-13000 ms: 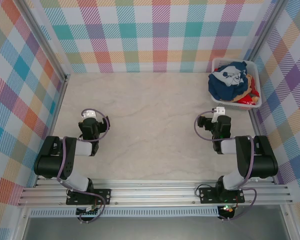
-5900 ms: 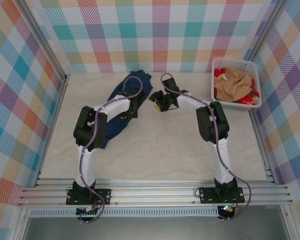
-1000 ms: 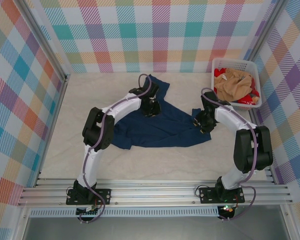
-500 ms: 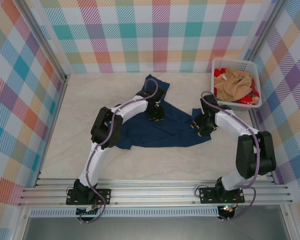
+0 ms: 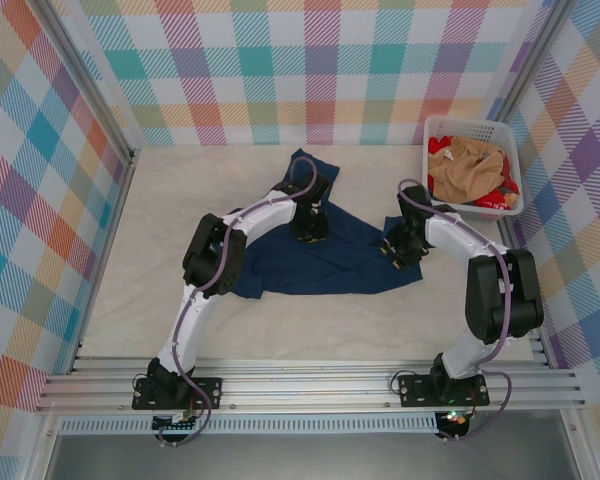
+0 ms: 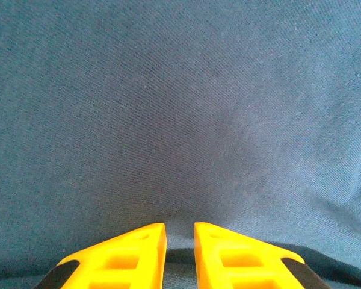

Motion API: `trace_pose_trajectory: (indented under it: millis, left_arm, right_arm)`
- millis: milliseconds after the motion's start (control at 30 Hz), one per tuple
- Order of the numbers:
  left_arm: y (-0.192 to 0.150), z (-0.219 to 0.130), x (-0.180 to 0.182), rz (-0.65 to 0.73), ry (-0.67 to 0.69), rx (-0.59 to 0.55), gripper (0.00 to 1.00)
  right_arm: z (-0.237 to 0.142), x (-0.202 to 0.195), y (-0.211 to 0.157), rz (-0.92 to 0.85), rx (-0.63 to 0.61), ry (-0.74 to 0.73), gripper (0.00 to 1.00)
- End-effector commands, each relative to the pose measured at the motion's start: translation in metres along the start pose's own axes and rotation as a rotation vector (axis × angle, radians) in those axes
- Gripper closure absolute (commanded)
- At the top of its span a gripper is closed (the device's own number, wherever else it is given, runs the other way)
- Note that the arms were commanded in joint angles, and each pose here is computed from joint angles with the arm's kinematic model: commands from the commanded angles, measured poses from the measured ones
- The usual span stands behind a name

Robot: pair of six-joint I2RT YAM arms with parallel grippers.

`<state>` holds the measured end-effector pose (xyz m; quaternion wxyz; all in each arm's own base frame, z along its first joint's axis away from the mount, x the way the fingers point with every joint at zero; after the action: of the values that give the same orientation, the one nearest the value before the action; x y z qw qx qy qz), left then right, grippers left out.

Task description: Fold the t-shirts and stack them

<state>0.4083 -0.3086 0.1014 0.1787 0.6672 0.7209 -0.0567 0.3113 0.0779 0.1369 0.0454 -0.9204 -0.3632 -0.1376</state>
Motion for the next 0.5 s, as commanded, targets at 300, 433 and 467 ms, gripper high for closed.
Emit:
trace_pose_trajectory:
  millis: [300, 433, 467]
  left_arm:
    - [-0.004, 0.021, 0.016, 0.003, 0.104, 0.037, 0.82]
    - [-0.002, 0.023, 0.021, -0.007, 0.120, 0.035, 0.83]
    - [-0.001, 0.024, 0.022, -0.008, 0.123, 0.034, 0.83]
  right_arm:
    - [-0.019, -0.024, -0.007, -0.010, -0.039, -0.051, 1.00]
    - [-0.036, -0.032, -0.014, -0.014, -0.053, -0.041, 1.00]
    - [-0.042, -0.035, -0.017, -0.013, -0.051, -0.034, 1.00]
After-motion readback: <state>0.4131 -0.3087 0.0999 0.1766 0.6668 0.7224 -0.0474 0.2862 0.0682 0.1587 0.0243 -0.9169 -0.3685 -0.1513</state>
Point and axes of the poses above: each hand's point on the last joint's axis, 136 mm out from that joint toward the fingers, its own z axis out along the fingers, its own x axis along the line the jaws close on, y = z × x, the point moved 8 cm from there along -z, back along the fingers, and after that the axes turned 1 degree about -z, right-handed, at the moved point
